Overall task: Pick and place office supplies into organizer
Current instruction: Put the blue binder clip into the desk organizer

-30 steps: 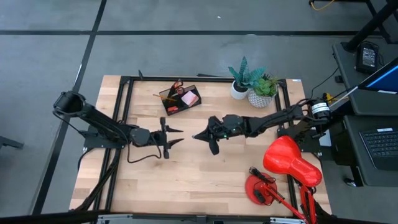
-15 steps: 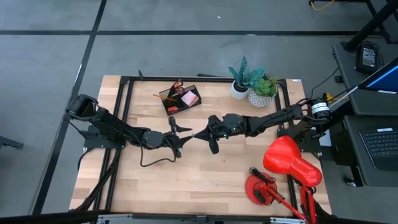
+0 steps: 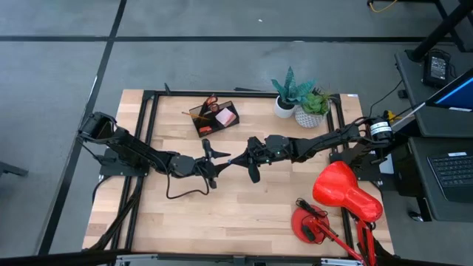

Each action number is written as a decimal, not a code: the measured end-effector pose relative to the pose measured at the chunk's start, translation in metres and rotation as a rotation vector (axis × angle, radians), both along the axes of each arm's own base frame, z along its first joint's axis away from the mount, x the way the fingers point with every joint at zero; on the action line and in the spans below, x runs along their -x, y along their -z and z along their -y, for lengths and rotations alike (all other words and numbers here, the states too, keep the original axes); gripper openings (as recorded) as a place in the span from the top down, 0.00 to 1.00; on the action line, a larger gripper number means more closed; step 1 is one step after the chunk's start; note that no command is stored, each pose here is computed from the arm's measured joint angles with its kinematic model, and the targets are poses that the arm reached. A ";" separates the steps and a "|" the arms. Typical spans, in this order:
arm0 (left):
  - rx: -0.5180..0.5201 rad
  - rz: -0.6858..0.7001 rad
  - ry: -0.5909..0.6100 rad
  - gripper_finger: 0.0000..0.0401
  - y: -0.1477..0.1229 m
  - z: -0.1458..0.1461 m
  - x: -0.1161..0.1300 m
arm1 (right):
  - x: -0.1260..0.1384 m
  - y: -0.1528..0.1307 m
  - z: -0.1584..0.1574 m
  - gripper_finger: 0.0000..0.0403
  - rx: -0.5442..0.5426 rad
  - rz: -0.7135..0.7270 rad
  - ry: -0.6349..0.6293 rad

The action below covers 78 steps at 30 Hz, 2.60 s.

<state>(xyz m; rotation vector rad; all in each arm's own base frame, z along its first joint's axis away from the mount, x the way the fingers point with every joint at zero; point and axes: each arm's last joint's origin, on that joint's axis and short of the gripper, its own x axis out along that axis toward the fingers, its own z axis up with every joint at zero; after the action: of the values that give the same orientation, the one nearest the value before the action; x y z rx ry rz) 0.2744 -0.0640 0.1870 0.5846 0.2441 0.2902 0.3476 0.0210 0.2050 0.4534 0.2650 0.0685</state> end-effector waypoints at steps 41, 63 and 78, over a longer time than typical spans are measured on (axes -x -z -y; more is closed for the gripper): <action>-0.036 0.004 0.061 0.77 -0.002 0.004 0.000 | 0.000 -0.001 0.000 1.00 0.010 0.013 -0.004; -0.062 -0.005 0.058 0.83 -0.002 0.004 0.000 | 0.000 -0.001 0.000 1.00 0.013 0.014 -0.004; -0.070 -0.006 0.016 0.84 -0.002 0.003 0.001 | 0.000 -0.001 0.000 0.76 0.011 0.017 -0.010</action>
<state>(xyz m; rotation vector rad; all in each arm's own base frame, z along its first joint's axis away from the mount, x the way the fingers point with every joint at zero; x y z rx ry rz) 0.2738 -0.0672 0.1891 0.6567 0.2355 0.2821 0.3481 0.0215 0.2064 0.4402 0.2508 0.0803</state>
